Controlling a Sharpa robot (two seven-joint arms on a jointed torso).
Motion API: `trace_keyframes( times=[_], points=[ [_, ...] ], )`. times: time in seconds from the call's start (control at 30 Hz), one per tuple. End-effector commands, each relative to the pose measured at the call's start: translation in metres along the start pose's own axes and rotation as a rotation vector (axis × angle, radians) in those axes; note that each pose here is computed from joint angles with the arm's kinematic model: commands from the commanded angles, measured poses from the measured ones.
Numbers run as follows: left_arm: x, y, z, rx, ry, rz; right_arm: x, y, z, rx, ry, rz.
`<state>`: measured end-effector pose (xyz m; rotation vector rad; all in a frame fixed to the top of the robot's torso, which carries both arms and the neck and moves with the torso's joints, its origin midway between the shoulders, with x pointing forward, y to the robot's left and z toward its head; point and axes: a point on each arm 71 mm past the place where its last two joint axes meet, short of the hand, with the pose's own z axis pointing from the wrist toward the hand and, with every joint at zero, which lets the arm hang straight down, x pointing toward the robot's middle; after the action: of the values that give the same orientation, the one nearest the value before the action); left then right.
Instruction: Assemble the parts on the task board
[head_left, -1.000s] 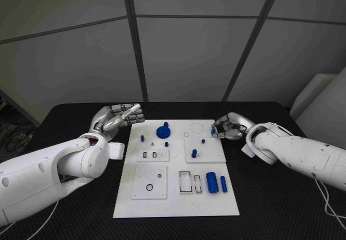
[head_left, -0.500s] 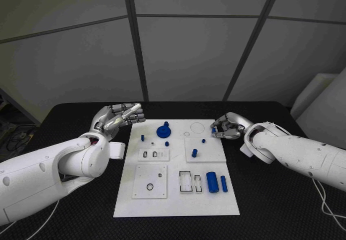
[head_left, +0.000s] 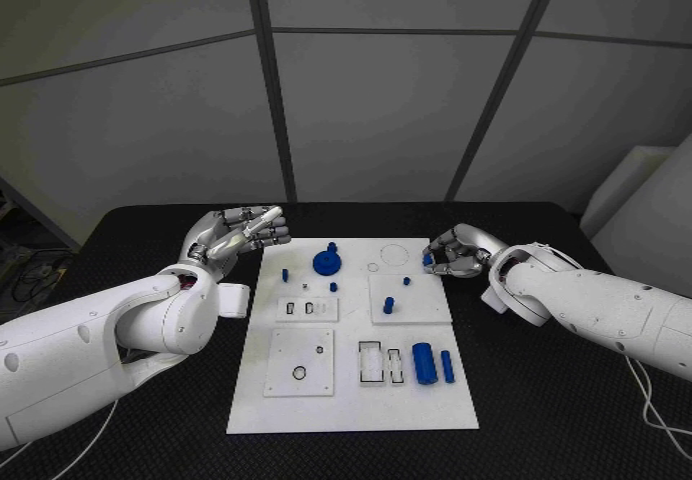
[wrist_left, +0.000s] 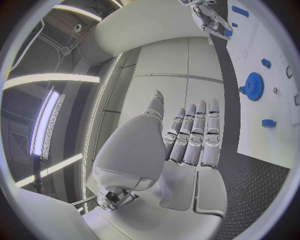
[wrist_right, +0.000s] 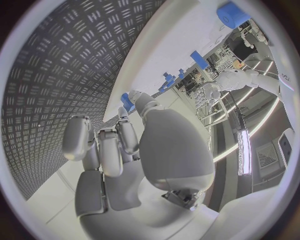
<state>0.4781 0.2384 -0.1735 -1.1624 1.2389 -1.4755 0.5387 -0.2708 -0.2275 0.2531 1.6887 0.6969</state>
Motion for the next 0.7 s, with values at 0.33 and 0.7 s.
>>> trace_keyframes(
  times=[0.33, 0.7],
  points=[
    [0.0021, -0.0013, 0.0000, 0.007, 0.017, 0.001, 0.0018, 0.0030, 0.0009, -0.006, 0.016, -0.009],
    [0.0020, -0.0011, 0.0001, 0.005, 0.016, 0.001, 0.0016, 0.0029, 0.0007, -0.006, 0.015, -0.011]
  ],
)
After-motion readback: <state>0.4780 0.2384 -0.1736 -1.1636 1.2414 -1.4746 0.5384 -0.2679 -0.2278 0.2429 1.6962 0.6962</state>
